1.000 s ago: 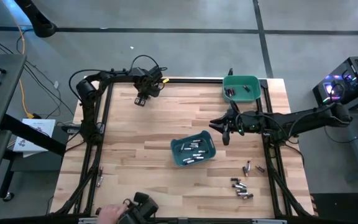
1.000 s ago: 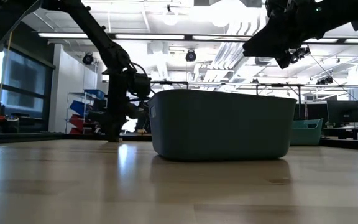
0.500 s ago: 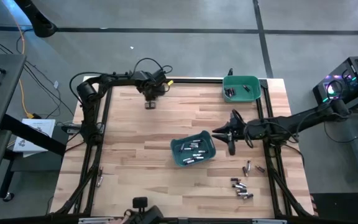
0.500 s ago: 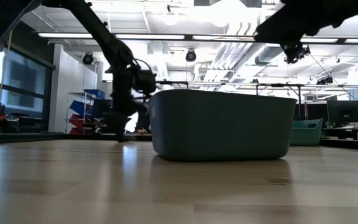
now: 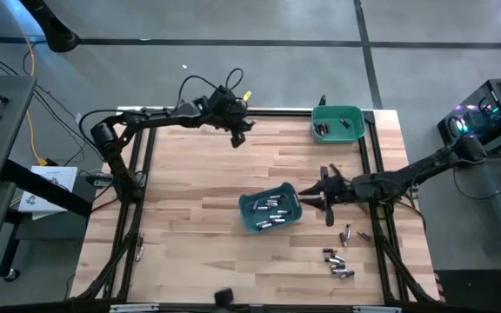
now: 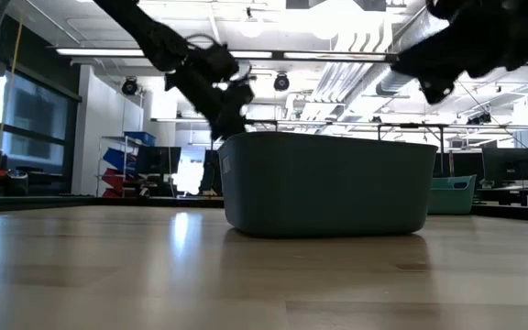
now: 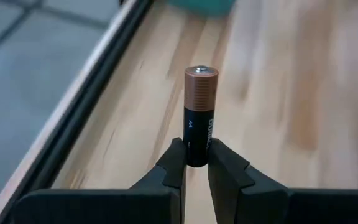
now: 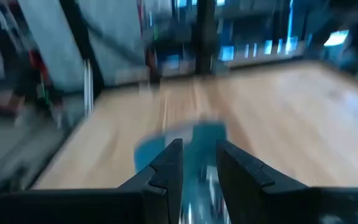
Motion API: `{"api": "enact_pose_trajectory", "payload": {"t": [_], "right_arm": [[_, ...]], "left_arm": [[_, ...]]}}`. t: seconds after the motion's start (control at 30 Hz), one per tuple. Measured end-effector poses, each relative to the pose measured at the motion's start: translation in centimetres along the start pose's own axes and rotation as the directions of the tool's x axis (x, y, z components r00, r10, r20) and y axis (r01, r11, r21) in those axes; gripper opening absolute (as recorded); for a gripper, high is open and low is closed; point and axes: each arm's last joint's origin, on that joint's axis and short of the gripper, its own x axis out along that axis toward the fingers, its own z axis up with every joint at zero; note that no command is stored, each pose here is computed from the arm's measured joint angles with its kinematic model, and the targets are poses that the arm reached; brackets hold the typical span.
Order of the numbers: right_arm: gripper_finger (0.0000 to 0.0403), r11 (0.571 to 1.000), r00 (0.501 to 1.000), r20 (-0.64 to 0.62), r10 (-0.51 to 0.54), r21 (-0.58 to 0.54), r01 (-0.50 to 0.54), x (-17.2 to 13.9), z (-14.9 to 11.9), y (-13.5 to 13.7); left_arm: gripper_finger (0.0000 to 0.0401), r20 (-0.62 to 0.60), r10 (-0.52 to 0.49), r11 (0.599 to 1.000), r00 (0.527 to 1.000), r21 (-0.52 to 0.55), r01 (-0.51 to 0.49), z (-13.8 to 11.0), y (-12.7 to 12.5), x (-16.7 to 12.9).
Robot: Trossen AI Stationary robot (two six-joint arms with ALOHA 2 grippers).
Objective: Sort batteries
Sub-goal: Put the black battery into the green bin
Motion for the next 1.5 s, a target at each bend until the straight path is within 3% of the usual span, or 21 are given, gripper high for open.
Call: {"api": "enact_pose_trajectory", "payload": {"t": [0.17,0.4,0.5,0.67,0.8,1.0,1.2,1.5], "right_arm": [[0.0105,0.999,0.97,0.242,-0.031,-0.029,0.039,-0.5,1.0,-1.2],[0.0185,0.969,0.924,0.343,-0.169,-0.115,0.22,-0.1,3.7,-3.3],[0.0211,0.96,0.913,0.35,-0.21,-0.105,0.261,0.1,4.5,-4.4],[0.0229,0.978,0.938,0.319,-0.135,-0.107,0.177,1.1,5.0,-5.2],[0.0228,0.984,0.954,0.289,-0.079,-0.13,0.121,2.2,5.4,-5.3],[0.0227,0.975,0.957,0.253,-0.142,-0.132,0.179,3.9,6.1,-5.5],[0.0187,0.978,0.966,0.217,-0.14,-0.122,0.169,4.3,6.4,-5.5],[0.0031,0.98,0.967,0.206,-0.153,-0.094,0.175,3.6,6.7,-5.4]], "left_arm": [[0.0031,0.181,-0.127,0.992,0.975,0.034,0.123,2.5,-3.9,0.1],[0.0031,0.314,-0.257,0.966,0.914,0.104,0.236,4.3,-9.8,0.2],[0.0031,0.367,-0.29,0.957,0.884,0.134,0.259,4.9,-12.3,0.0],[0.0031,0.429,-0.308,0.95,0.849,0.184,0.252,5.4,-15.0,-0.4],[0.0031,0.435,-0.312,0.948,0.845,0.202,0.246,5.4,-16.2,-0.6],[0.0031,0.439,-0.317,0.946,0.841,0.208,0.249,5.4,-16.7,-0.6],[0.0031,0.443,-0.317,0.946,0.838,0.208,0.248,5.5,-16.7,-0.7],[0.0038,0.45,-0.281,0.957,0.848,0.201,0.21,5.5,-16.6,-0.7]]}}
